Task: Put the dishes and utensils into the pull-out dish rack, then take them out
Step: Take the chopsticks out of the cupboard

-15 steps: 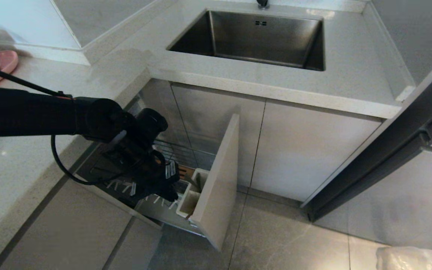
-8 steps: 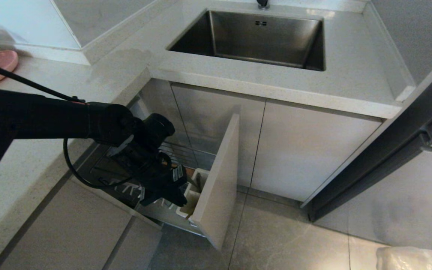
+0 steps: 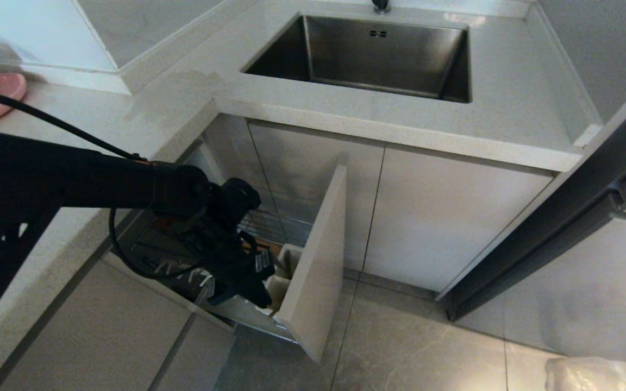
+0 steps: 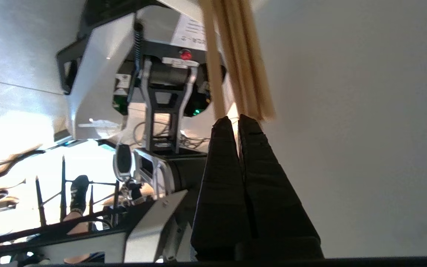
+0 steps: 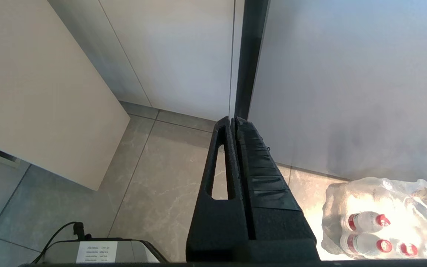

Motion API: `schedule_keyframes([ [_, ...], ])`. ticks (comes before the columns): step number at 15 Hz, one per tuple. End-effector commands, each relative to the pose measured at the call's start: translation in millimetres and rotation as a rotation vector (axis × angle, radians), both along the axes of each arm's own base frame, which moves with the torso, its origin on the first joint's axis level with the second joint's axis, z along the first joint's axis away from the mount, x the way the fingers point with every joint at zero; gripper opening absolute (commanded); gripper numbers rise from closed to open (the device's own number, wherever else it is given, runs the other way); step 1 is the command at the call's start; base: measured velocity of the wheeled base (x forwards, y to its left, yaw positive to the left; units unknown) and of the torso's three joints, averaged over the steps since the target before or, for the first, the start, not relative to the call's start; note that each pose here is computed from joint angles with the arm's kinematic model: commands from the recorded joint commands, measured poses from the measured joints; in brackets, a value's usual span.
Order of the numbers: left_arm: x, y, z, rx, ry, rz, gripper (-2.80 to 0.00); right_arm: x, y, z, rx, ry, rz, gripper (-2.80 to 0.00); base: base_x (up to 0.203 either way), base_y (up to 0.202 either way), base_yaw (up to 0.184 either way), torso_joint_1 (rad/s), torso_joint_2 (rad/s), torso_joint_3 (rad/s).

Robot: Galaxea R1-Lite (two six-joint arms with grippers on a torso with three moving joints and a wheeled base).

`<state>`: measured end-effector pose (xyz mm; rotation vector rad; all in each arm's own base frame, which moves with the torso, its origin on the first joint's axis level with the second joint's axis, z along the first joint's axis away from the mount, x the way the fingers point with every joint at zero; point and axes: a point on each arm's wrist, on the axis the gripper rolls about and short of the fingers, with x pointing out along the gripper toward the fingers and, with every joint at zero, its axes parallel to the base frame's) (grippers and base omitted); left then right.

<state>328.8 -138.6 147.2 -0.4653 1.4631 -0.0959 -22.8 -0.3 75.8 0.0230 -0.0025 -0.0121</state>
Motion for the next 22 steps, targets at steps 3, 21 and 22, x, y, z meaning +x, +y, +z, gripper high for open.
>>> schedule_keyframes([
  [3,6,3,-6,0.022,0.005,0.017,-2.8,0,0,0,0.0,0.001,0.0,-2.8,0.0,0.0,0.0,0.0,0.0,0.0],
  [21,22,7,-15,-0.002,-0.055,0.073,0.0,0,0,0,0.0,0.001,0.0,-2.8,0.0,0.0,0.0,0.0,0.0,0.0],
  [22,22,7,-14,-0.002,-0.056,0.072,0.0,0,0,0,0.0,0.001,0.0,-2.8,0.0,0.0,0.0,0.0,0.0,0.0],
])
